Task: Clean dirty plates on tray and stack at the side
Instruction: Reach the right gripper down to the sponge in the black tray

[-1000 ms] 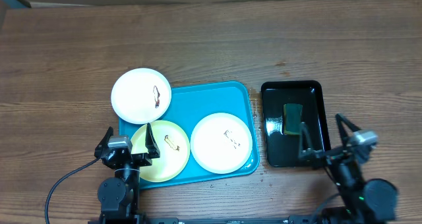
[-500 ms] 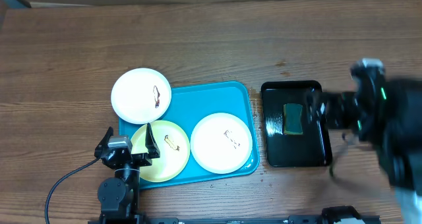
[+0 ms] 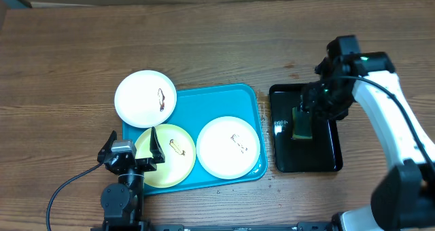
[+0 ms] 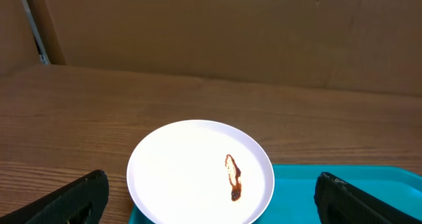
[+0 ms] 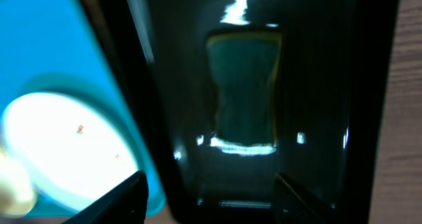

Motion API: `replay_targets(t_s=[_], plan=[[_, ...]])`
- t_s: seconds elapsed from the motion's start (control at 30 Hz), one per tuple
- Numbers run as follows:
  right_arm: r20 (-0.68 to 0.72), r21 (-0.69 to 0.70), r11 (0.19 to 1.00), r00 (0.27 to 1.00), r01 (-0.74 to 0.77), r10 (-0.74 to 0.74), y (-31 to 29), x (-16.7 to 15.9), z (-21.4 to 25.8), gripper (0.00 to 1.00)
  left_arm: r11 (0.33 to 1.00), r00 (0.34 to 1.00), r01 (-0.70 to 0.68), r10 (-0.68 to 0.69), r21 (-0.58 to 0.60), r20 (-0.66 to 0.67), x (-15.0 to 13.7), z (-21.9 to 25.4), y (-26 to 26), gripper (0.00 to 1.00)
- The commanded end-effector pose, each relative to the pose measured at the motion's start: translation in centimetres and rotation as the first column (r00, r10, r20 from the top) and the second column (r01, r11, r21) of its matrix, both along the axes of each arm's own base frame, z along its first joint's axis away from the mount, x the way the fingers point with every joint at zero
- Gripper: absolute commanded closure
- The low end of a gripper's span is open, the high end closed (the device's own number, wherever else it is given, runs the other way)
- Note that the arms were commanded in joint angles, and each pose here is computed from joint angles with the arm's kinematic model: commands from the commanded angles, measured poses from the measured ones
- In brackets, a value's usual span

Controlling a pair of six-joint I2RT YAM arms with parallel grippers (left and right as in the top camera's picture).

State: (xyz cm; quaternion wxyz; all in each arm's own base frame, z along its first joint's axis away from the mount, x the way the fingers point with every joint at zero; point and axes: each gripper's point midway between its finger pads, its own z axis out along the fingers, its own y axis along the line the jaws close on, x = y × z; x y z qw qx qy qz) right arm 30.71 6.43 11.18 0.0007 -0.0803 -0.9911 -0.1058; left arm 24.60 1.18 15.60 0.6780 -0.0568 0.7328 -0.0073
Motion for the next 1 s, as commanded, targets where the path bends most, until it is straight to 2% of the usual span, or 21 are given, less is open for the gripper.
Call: replay_targets(t_s=[0.0,0.17,0.47,0.53,0.6,0.63,0.67,0.7,0.8,0.83,0.9,0.97], plan=[[-0.035,-0.049,0.998,0.999,0.031,-0.033,-0.8,0.2,-2.0,0.36,1.000,1.000,0.011,-0.012,0.026,0.005,0.0,0.1,-0.2,0.00],[-0.041,-0.051,0.998,0.999,0.023,-0.025,-0.5,0.7,-4.4,0.24,1.000,1.000,0.011,-0.012,0.026,0.005,0.0,0.1,-0.2,0.00],[-0.021,-0.050,0.995,0.996,0.082,-0.083,-0.7,-0.7,-10.1,0.26,1.000,1.000,0.011,-0.012,0.026,0.005,0.0,0.1,-0.2,0.00],[-0.036,-0.053,0.994,0.995,0.091,-0.093,-0.7,-1.5,-11.0,0.32,1.000,1.000,0.011,-0.012,0.026,0.005,0.0,0.1,-0.2,0.00],[-0.046,-0.055,0.994,0.995,0.090,-0.092,-0.8,-1.8,-11.1,0.48,1.000,1.000,0.011,-0.012,0.026,0.005,0.0,0.1,-0.2,0.00],[-0.048,-0.055,0.994,0.995,0.090,-0.093,-0.8,-1.9,-11.1,0.65,1.000,1.000,0.011,-0.012,0.026,0.005,0.0,0.1,-0.2,0.00],[-0.048,-0.055,0.994,0.995,0.090,-0.093,-0.8,-1.9,-11.1,0.71,1.000,1.000,0.011,-0.012,0.026,0.005,0.0,0.1,-0.2,0.00],[-0.050,-0.056,0.994,0.994,0.089,-0.092,-0.8,-1.8,-10.9,0.73,1.000,1.000,0.011,-0.012,0.026,0.005,0.0,0.1,-0.2,0.00],[-0.055,-0.056,0.994,0.994,0.090,-0.093,-0.7,-1.6,-10.2,0.73,1.000,1.000,0.011,-0.011,0.026,0.005,0.0,0.1,-0.2,0.00],[-0.059,-0.057,0.994,0.994,0.089,-0.092,-0.7,-1.4,-9.6,0.68,1.000,1.000,0.011,-0.012,0.026,0.005,0.0,0.1,-0.2,0.00],[-0.057,-0.057,0.995,0.994,0.085,-0.089,-0.7,-0.7,-8.4,0.47,1.000,1.000,0.011,-0.012,0.026,0.005,0.0,0.1,-0.2,0.00],[-0.035,-0.069,0.994,0.996,0.084,-0.086,-0.8,0.4,-6.7,0.39,1.000,1.000,0.011,-0.012,0.026,0.005,0.0,0.1,-0.2,0.00]])
